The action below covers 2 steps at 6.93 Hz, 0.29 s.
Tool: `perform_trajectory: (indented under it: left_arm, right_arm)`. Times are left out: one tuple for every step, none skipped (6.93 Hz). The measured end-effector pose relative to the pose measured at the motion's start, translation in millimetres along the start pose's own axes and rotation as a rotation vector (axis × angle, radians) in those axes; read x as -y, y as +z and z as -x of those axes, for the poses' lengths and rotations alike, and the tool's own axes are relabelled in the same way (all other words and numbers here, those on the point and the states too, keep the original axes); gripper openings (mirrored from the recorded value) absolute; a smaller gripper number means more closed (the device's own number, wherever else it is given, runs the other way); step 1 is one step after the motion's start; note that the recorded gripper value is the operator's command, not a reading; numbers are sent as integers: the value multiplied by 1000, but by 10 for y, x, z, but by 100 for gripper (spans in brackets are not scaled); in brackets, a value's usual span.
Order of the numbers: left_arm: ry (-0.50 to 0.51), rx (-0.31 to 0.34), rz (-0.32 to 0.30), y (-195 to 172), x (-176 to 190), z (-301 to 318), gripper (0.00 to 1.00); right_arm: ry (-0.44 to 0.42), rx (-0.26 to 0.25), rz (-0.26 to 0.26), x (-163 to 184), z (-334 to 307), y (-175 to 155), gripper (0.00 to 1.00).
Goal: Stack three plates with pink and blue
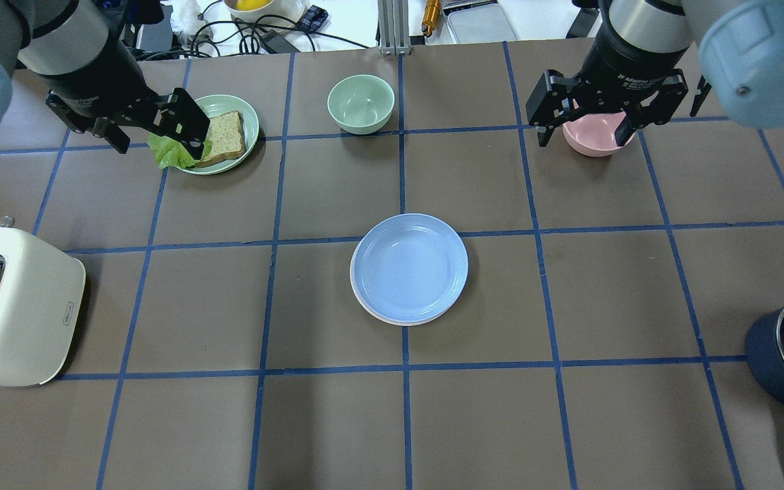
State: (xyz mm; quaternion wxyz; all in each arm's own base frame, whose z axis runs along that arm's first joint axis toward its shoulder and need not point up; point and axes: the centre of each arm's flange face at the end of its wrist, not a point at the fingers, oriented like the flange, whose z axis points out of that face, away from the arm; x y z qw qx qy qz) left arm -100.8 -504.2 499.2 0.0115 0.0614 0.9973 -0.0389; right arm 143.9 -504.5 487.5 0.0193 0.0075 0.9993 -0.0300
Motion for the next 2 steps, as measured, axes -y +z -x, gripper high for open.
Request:
perform_trajectory:
  left_arm:
    - [-3,-1,0,-8,-10,22,100]
    - [-4,2,2,-14,-28,30,100]
  right_arm:
    - [-3,-2,-7,-10,0,-17,100]
    - [-7,-3,-10,-11,-5,-27,100]
